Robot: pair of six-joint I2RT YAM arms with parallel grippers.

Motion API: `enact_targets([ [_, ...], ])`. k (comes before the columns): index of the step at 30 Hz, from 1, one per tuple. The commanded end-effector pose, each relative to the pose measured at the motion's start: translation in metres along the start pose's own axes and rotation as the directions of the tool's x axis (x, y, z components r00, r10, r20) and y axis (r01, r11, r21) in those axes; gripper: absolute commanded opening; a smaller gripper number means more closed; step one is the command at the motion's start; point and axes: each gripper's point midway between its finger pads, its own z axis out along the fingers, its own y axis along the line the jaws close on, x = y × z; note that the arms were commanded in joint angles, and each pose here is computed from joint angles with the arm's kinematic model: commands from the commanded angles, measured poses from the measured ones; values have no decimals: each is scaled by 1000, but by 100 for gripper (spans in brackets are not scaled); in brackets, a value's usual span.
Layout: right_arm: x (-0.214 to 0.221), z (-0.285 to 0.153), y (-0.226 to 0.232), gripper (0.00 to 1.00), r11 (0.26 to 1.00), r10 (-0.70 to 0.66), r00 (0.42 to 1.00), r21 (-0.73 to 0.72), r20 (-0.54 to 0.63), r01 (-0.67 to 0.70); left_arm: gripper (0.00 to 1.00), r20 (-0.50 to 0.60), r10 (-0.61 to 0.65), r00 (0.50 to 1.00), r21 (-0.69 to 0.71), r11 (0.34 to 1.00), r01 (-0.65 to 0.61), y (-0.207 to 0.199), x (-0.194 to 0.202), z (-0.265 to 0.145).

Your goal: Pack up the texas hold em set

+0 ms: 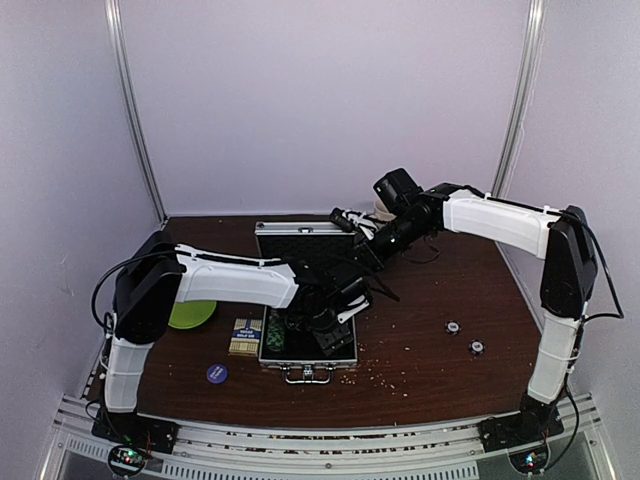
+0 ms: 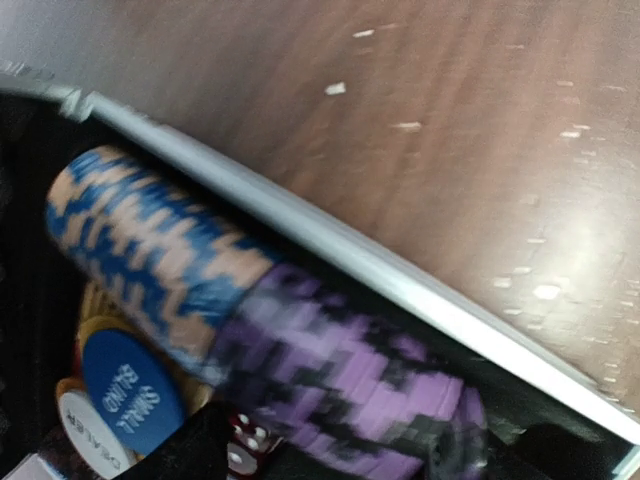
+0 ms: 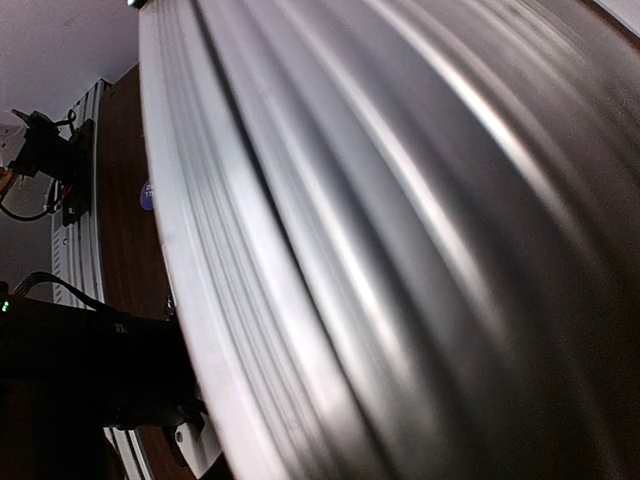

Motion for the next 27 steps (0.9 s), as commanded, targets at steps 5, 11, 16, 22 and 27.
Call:
enact_targets([
  [5,25,16,-9,37,998,66,994,1,-86,-66,74,50,-36,998,-49,998,39,18,-9,2],
  [11,26,16,-9,37,998,67,993,-2,-93,-68,74,76,-9,997,40,999,6,5,-6,-9],
  [16,28,17,-7,38,997,67,992,-17,-108,-70,75,90,26,996,77,996,-33,2,-1,-30],
  [22,28,17,-6,38,998,65,992,-17,-106,-67,75,113,9,994,92,996,-20,6,12,-65],
  [27,26,15,-6,38,998,61,993,-13,-101,-62,73,43,-96,994,83,992,92,12,66,-93],
])
